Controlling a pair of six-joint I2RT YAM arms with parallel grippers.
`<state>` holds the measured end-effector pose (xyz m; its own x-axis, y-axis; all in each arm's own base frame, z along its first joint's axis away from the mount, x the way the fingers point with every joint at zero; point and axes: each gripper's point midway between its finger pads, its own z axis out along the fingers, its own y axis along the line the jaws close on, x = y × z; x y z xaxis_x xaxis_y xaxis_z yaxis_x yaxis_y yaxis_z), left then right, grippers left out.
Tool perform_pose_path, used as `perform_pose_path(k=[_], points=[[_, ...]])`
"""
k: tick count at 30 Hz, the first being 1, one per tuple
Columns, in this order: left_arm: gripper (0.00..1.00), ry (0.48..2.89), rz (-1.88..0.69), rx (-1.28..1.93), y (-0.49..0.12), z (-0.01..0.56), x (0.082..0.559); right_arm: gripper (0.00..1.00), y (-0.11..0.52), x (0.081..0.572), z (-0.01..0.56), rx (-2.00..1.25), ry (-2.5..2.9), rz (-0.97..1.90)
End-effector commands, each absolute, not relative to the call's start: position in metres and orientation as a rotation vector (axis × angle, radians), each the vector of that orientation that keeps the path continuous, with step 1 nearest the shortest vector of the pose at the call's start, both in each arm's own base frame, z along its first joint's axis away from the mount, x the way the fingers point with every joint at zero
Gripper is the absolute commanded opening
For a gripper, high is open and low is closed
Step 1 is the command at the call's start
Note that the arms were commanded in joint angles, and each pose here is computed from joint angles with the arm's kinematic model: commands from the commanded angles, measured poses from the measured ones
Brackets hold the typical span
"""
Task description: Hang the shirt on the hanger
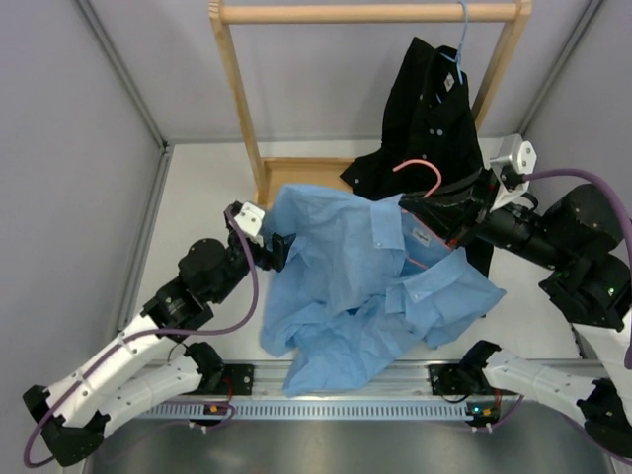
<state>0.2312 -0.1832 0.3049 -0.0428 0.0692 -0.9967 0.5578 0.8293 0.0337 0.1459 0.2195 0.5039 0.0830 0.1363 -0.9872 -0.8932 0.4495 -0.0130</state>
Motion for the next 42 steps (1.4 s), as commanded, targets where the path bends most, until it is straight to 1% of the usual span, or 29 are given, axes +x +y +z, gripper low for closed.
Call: perform_pose_path(k=[1, 2, 3, 4, 8, 9, 14, 17, 19, 24, 26, 27, 28, 29, 31, 32, 33, 34, 35, 36, 37, 38, 39, 40, 41, 42], points=[[0.72, 1.513, -0.359, 0.336, -0.174, 0.327, 0.256, 0.0, 0.217, 0.126, 0.527, -0.815, 1.169, 0.947], [0.52, 1.496, -0.355, 0.314, -0.177, 0.332, 0.263, 0.0, 0.216, 0.125, 0.529, -0.811, 1.164, 0.947], [0.3, 1.494, -0.372, 0.268, -0.177, 0.337, 0.266, 0.0, 0.214, 0.127, 0.53, -0.8, 1.164, 0.937], [0.0, 1.496, -0.355, 0.239, -0.175, 0.338, 0.27, 0.0, 0.212, 0.127, 0.531, -0.791, 1.164, 0.929], [0.0, 1.538, -0.158, -0.048, -0.133, 0.335, 0.292, 0.0, 0.198, 0.141, 0.532, -0.71, 1.183, 0.837], [0.0, 1.536, -0.155, -0.091, -0.128, 0.338, 0.293, 0.0, 0.191, 0.144, 0.534, -0.675, 1.187, 0.808], [0.0, 1.539, -0.208, -0.106, -0.133, 0.338, 0.295, 0.0, 0.19, 0.147, 0.531, -0.667, 1.195, 0.79], [0.0, 1.567, -0.188, -0.132, -0.129, 0.33, 0.297, 0.0, 0.187, 0.154, 0.528, -0.634, 1.215, 0.767], [0.0, 1.577, -0.232, -0.106, -0.138, 0.328, 0.296, 0.0, 0.186, 0.156, 0.528, -0.62, 1.218, 0.758], [0.01, 1.566, -0.294, -0.069, -0.149, 0.339, 0.294, 0.0, 0.188, 0.159, 0.525, -0.62, 1.227, 0.758], [0.15, 1.577, -0.301, -0.058, -0.149, 0.344, 0.291, 0.0, 0.188, 0.162, 0.522, -0.613, 1.234, 0.748], [0.28, 1.578, -0.308, -0.056, -0.148, 0.347, 0.289, 0.0, 0.186, 0.164, 0.522, -0.6, 1.239, 0.74], [0.49, 1.574, -0.32, -0.055, -0.148, 0.352, 0.287, 0.0, 0.188, 0.167, 0.517, -0.603, 1.249, 0.735], [0.98, 1.572, -0.35, -0.018, -0.15, 0.358, 0.28, 0.0, 0.188, 0.169, 0.515, -0.602, 1.257, 0.727], [0.98, 1.518, -0.441, 0.058, -0.159, 0.389, 0.266, 0.0, 0.19, 0.171, 0.51, -0.608, 1.267, 0.718], [0.98, 1.478, -0.541, 0.199, -0.177, 0.404, 0.25, 0.0, 0.191, 0.171, 0.507, -0.613, 1.272, 0.721], [0.98, 1.445, -0.599, 0.275, -0.187, 0.417, 0.24, 0.0, 0.191, 0.171, 0.506, -0.643, 1.257, 0.7], [0.98, 1.398, -0.656, 0.347, -0.198, 0.44, 0.231, 0.0, 0.193, 0.172, 0.502, -0.661, 1.261, 0.69], [0.98, 1.371, -0.685, 0.446, -0.209, 0.45, 0.223, 0.0, 0.193, 0.172, 0.5, -0.669, 1.262, 0.687], [0.98, 1.369, -0.784, 0.614, -0.23, 0.449, 0.202, 0.0, 0.194, 0.17, 0.495, -0.688, 1.274, 0.687], [0.98, 1.314, -0.819, 0.673, -0.234, 0.476, 0.191, 0.0, 0.194, 0.171, 0.491, -0.698, 1.285, 0.679], [0.98, 1.341, -0.821, 0.774, -0.253, 0.466, 0.198, 0.0, 0.193, 0.171, 0.488, -0.703, 1.295, 0.677], [0.98, 1.33, -0.883, 0.924, -0.267, 0.457, 0.182, 0.0, 0.194, 0.168, 0.482, -0.722, 1.304, 0.682], [0.98, 1.314, -0.894, 0.999, -0.281, 0.459, 0.186, 0.0, 0.195, 0.166, 0.475, -0.749, 1.311, 0.682], [0.98, 1.272, -0.876, 1.093, -0.289, 0.454, 0.187, 0.0, 0.196, 0.161, 0.471, -0.772, 1.304, 0.694], [0.98, 1.214, -0.946, 1.209, -0.298, 0.451, 0.171, 0.0, 0.199, 0.151, 0.462, -0.822, 1.29, 0.727]])
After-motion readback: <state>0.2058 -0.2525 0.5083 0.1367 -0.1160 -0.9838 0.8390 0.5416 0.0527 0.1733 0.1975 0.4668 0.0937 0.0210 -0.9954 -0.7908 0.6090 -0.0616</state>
